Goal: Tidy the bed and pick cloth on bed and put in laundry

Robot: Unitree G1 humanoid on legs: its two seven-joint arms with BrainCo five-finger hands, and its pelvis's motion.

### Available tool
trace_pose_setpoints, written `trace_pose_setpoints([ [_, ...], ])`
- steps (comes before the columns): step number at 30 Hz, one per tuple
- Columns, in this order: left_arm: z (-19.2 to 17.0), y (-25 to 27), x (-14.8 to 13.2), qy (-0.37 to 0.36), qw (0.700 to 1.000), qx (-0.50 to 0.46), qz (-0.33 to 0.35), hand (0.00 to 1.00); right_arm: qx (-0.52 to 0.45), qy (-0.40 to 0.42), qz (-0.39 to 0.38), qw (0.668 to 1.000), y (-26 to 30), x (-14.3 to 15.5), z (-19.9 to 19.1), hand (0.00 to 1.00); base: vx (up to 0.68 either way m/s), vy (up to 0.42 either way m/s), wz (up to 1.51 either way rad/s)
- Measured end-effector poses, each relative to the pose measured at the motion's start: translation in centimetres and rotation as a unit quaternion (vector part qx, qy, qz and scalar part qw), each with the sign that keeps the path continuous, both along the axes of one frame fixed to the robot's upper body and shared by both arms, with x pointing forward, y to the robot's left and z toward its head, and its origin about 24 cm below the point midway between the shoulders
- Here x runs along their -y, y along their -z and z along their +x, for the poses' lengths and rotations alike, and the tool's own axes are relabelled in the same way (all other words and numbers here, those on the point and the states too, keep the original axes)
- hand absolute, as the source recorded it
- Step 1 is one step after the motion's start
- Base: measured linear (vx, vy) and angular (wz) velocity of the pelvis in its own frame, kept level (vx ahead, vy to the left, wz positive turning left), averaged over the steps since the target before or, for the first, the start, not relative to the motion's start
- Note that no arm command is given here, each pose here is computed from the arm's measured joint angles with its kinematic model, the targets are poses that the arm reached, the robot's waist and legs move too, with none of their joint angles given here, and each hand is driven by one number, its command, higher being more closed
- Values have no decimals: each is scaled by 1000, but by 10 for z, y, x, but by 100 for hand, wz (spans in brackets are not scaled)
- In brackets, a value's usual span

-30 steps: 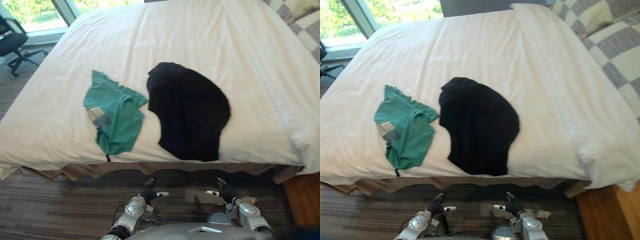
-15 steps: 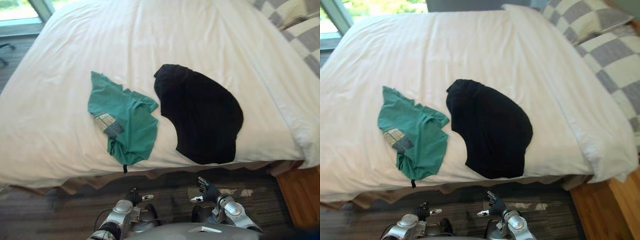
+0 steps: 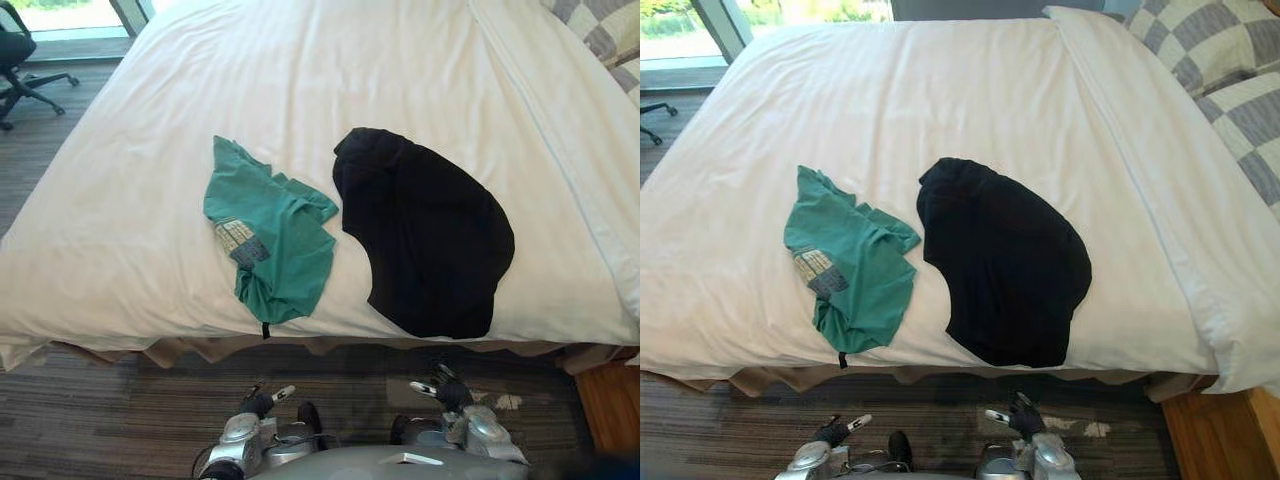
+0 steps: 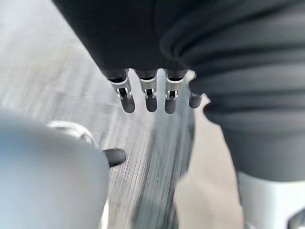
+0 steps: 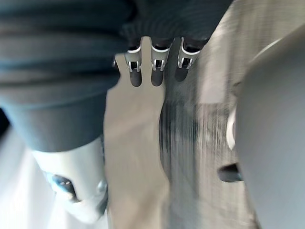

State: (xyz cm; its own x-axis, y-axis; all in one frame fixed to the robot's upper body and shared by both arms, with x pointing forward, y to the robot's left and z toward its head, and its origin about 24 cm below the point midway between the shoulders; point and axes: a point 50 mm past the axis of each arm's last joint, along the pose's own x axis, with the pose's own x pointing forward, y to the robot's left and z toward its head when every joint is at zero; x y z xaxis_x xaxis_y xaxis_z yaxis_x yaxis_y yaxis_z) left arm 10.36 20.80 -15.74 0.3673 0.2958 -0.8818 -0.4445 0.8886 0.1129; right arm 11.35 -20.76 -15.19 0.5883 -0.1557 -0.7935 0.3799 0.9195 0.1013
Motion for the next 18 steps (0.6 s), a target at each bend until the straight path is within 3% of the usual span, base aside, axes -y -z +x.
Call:
trace_pose_setpoints([
  [3,-16,1,-15,-97,995,-12,9,0,6,165,6,986,-1,26,-22,0,-21,62,-6],
  [5,-20,-2,-28,-191,981,-4,11,0,42,278,-5,960,-10,51,-34,0,-19,53,-6],
  [9,-12,-20,-62,-308,948,72,31,0,152,404,-65,900,-48,103,-36,0,-39,26,-7],
  [13,7,-60,-110,-331,920,182,100,0,261,434,-153,849,-102,155,-35,0,-2,25,-4],
  [16,22,-116,-160,-318,884,272,207,0,362,421,-212,804,-152,183,-35,0,99,15,3],
  [18,29,-148,-178,-302,860,318,263,0,408,417,-242,775,-176,192,-39,0,129,7,8],
])
